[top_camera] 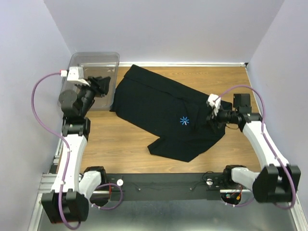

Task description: Fold and stack the t-shirts

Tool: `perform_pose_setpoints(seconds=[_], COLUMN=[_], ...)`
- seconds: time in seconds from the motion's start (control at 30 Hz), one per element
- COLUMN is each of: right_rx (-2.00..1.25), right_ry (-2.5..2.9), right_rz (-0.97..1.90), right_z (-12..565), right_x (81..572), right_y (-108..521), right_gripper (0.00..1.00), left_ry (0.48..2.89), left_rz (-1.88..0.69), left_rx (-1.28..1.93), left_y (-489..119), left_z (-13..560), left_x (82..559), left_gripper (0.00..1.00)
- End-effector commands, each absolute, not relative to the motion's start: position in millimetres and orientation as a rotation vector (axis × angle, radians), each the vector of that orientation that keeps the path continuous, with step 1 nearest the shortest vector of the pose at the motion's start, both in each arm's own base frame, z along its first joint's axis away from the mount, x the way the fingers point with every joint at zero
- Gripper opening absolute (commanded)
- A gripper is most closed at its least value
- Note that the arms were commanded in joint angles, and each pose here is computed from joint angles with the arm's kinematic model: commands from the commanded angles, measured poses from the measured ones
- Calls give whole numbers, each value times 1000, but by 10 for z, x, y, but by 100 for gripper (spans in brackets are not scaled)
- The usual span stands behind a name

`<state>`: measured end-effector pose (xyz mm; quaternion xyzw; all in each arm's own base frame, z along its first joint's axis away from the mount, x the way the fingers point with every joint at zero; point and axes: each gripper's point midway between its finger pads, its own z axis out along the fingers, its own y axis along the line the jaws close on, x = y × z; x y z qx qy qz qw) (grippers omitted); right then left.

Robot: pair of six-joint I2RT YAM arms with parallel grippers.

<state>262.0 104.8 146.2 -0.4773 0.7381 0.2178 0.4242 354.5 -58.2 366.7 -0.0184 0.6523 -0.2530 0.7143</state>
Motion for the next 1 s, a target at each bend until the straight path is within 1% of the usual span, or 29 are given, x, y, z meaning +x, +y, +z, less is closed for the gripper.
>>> perform_pose_setpoints(seconds=[0.0,0.03,0.07,0.1,0.13,0.17,0.2,0.27,0.33,0.37,0.53,0.7,0.97], right_rx=[-924,-761,-700,-645,-559,-517,-469,-368,-283,-254,-192,-171,-177], right_ry=[1970,2112,2113,2209,2231,2255,2307,2320,2365,2364,2420,2466,2491], right_rz=[557,569,545,595,616,624,631,556,485,491,578,595,699], right_z=[1620,1384,1502,1237,1277,1218,1029,984,812,820,596,404,318], right_x=[3211,3419,3518,3620,3775,3860,3930,4165,4298,4358,4384,4382,4279], right_y=[1016,945,918,920,930,925,907,892,780,785,878,886,1030], right_gripper=[79,77,74,70,64,63,63,64,64,64,63,63,53], left_ry=[1536,1524,1534,1561,1585,1586,1575,1545,1532,1530,1527,1513,1507], left_rz=[-411,-404,-400,-395,-385,-378,-363,-356,-352,-356,-384,-399,-395], left_rx=[-23,-12,-5,0,10,19,18,22,22,28,46,60,58], left_y=[-429,-432,-436,-437,-438,-445,-433,-434,-429,-440,-491,-524,-515], left_z=[3210,3214,3151,3019,2960,2971,3015,3088,3123,3134,3149,3181,3198], left_x=[3379,3304,3276,3254,3208,3189,3167,3121,3102,3098,3096,3061,3054], left_gripper=[56,56,56,56,56,56,56,56,57,57,57,57,57])
